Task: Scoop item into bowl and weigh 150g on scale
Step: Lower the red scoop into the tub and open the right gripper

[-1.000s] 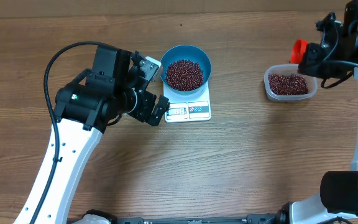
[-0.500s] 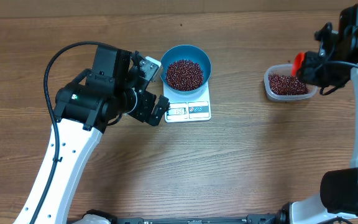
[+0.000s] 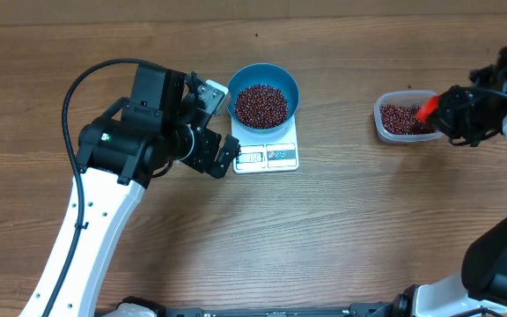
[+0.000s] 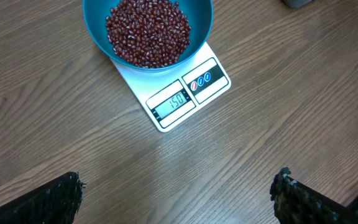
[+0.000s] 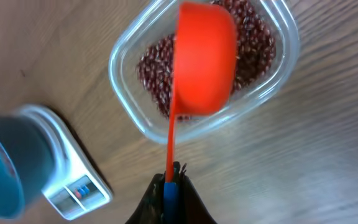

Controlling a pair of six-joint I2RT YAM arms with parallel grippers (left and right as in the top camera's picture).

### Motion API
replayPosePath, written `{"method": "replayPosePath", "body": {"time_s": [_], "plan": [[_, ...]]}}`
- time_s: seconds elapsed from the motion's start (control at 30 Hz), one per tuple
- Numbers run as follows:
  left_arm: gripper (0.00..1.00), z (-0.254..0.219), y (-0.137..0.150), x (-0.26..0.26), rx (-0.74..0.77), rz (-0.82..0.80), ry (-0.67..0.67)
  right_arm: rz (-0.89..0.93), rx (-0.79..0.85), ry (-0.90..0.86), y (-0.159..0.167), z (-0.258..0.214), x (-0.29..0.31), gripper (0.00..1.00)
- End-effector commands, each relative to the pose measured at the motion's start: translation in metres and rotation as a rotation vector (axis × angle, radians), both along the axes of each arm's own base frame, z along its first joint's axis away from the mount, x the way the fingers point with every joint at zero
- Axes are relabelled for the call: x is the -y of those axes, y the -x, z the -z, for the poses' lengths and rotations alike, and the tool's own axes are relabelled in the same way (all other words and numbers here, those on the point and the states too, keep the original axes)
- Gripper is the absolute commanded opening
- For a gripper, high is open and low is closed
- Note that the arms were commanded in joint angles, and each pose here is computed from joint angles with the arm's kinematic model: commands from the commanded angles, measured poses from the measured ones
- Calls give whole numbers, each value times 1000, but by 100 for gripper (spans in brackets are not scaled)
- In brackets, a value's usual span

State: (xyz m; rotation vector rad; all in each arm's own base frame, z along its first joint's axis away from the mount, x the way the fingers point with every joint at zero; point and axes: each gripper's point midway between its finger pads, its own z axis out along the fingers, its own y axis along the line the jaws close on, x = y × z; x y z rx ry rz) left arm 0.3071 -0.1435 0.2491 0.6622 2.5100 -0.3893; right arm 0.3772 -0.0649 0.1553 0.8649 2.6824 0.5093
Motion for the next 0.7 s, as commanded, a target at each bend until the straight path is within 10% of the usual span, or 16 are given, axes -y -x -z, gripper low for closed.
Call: {"method": "replayPosePath", "body": {"time_s": [0.0,0.13,0.3,0.67], "plan": [[100,-9,0,3,29,23,6,30,29,-148,-4,6,-21,4],[99,-9,0,3,29,23,6,67,2,-163,0,23,-22,4],[100,-9,0,3,29,23,6,68,-7,-165,3,31,-23,44],[100,-9,0,3,29,23,6,104,-61,-61,12,42,-6,73]]}}
